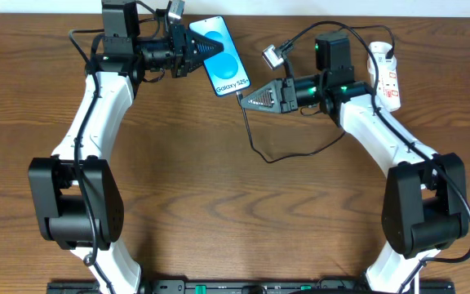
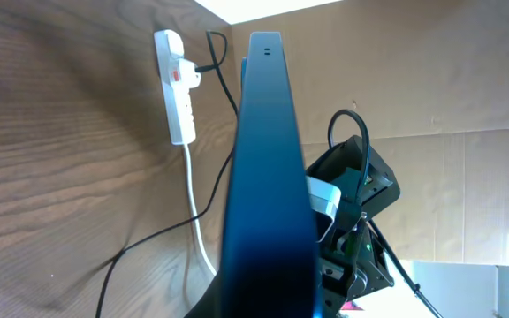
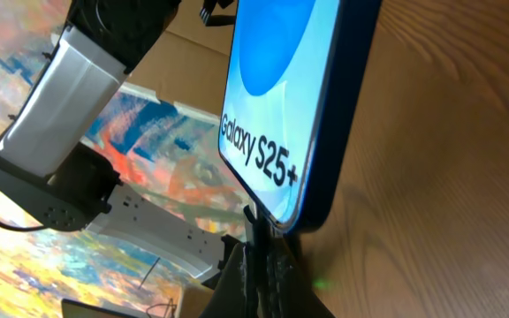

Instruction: Plug charger to phone and switch on socket

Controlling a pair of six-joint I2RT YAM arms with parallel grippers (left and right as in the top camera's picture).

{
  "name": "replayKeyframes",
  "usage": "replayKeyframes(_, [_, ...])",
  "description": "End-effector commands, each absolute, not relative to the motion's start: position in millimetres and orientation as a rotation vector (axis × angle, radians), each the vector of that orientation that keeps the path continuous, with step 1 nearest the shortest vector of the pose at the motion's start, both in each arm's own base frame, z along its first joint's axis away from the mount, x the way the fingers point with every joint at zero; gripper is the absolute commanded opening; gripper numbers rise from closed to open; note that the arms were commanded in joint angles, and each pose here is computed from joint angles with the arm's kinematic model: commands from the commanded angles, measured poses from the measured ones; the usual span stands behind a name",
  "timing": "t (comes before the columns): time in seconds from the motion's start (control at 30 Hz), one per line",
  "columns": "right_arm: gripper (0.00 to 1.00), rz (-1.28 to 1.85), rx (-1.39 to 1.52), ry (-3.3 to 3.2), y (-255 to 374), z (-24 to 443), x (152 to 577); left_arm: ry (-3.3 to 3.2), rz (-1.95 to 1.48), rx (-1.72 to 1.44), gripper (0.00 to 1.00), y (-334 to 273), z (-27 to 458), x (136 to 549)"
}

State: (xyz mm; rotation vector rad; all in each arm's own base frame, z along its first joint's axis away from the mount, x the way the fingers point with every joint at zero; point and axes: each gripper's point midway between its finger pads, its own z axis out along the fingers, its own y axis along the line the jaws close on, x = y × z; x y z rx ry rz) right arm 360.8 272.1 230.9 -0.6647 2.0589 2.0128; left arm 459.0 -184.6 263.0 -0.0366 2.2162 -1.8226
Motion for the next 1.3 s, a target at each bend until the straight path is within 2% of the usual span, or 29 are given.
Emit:
replayKeyframes(0.0, [0.01,2.025,-0.651,2.063,269.1,230.6,361.5,2.206,-1.855,0.002,0.08,-187.7,268.2,454.2])
replayKeyframes(1.27, [0.01,2.023,-0.676,2.073,281.1,229.6,355.8,2.208,-1.856,0.001,0.07,-188.5,268.1,454.0])
